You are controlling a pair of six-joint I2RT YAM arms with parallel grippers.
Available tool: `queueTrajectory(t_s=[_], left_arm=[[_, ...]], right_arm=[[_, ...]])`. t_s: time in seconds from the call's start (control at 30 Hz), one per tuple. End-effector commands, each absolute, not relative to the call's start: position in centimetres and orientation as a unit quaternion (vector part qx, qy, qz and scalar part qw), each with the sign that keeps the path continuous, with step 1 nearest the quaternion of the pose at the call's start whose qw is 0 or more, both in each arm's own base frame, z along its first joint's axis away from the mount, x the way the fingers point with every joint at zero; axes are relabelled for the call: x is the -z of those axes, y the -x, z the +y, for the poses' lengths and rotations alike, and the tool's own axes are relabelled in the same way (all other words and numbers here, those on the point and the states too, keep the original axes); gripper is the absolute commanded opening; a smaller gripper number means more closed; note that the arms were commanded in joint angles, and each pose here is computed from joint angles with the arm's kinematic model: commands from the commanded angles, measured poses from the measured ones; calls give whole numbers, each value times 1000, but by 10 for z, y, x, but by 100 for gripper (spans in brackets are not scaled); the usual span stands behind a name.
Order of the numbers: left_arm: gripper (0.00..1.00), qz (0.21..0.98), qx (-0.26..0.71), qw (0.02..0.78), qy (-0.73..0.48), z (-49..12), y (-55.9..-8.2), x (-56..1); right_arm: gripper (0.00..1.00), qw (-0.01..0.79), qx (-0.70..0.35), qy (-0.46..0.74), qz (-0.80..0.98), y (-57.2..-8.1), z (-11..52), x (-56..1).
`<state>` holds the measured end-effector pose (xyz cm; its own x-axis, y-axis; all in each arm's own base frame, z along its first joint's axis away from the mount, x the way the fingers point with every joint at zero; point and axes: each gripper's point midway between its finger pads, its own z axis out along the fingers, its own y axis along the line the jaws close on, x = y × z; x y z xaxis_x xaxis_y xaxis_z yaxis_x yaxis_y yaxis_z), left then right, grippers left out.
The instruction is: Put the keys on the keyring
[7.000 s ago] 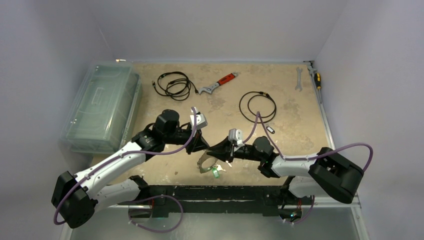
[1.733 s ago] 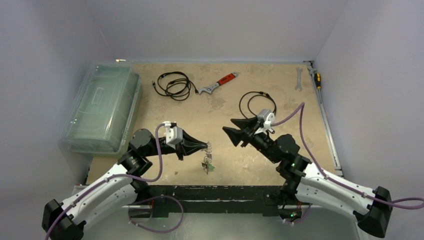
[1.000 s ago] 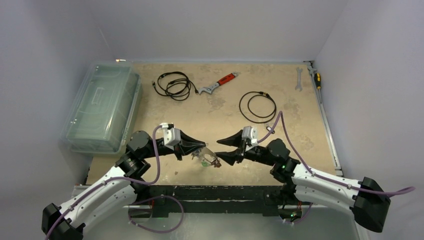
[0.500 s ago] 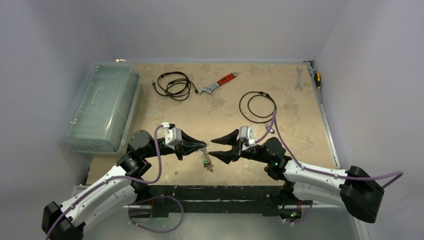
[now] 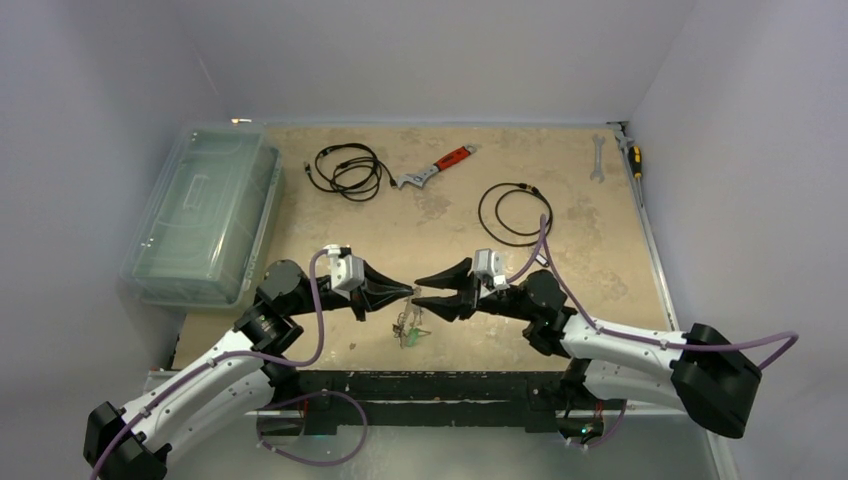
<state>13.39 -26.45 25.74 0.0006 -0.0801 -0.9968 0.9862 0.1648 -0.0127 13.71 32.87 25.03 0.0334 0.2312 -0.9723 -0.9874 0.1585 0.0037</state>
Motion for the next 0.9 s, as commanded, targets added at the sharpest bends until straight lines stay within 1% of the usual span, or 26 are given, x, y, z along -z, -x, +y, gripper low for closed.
queueTrajectory(t_s=[0.0, 0.13, 0.27, 0.37, 0.53, 0.57, 0.63, 0.7, 0.77, 0.87], left_arm=[[0, 486, 487, 582, -434, -265, -130, -278], [0, 485, 487, 581, -435, -265, -130, -278], [0, 486, 487, 581, -435, -265, -130, -278], [0, 488, 487, 581, -433, -265, -131, -278], [0, 507, 468, 585, -426, -263, -139, -277], [5, 515, 462, 586, -422, -262, -142, -279], [27, 535, 449, 578, -421, -260, -146, -278], [43, 557, 434, 563, -429, -257, -147, -274], [48, 574, 420, 547, -442, -254, -147, -270], [50, 589, 388, 525, -477, -248, -146, -265]], right_arm=[[38, 612, -520, 400, 441, -135, 332, -275], [18, 607, -520, 406, 443, -135, 334, -272], [5, 598, -522, 418, 442, -132, 337, -271], [0, 590, -527, 429, 437, -128, 339, -270], [0, 586, -516, 429, 453, -132, 338, -273], [0, 589, -505, 431, 461, -136, 338, -272], [0, 586, -489, 441, 473, -139, 337, -269], [0, 580, -475, 448, 487, -142, 336, -266], [0, 581, -459, 456, 494, -145, 334, -264], [0, 575, -440, 468, 507, -147, 331, -260]])
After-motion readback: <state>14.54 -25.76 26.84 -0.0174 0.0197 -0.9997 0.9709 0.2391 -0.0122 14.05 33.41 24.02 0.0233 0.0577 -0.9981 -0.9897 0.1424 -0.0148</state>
